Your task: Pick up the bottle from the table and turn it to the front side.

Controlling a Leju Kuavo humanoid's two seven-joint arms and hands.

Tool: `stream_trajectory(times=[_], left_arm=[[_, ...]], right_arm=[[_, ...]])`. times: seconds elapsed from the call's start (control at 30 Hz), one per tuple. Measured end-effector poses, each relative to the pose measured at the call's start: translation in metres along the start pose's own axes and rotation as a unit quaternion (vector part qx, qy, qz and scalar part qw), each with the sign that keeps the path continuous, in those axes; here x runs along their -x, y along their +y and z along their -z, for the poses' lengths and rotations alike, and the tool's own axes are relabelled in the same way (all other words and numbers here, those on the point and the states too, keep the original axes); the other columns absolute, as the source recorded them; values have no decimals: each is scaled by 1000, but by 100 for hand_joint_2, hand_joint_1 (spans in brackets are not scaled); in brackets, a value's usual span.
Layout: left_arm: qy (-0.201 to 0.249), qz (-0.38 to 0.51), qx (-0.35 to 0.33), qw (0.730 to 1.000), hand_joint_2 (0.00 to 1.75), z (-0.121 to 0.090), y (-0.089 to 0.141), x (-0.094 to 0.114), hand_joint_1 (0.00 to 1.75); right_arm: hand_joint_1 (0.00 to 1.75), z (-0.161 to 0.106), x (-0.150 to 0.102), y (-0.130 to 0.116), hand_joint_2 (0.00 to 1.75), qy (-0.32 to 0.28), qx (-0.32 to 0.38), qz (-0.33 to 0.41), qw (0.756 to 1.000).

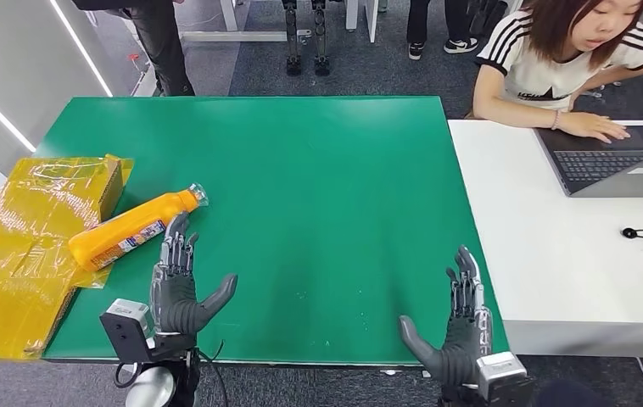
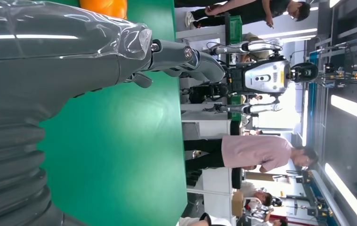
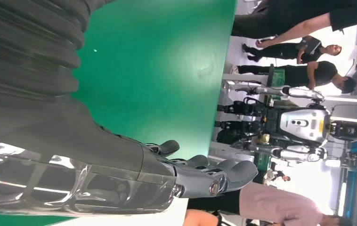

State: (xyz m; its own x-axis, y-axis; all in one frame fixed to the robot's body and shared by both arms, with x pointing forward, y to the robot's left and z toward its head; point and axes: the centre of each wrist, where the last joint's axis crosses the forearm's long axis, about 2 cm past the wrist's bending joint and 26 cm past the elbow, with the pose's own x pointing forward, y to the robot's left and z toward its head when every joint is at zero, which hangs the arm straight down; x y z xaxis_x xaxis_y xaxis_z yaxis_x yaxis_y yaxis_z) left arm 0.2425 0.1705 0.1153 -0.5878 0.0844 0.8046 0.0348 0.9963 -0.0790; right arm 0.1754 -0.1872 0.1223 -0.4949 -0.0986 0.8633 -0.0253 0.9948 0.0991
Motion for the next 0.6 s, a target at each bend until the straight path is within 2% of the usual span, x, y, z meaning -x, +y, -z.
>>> stream_trajectory(times=[0.6], left_arm=[[-11, -12, 14, 1000, 175, 16, -8, -3, 0]], right_arm=[[0, 20, -14, 3, 175, -18, 10, 2, 1000]])
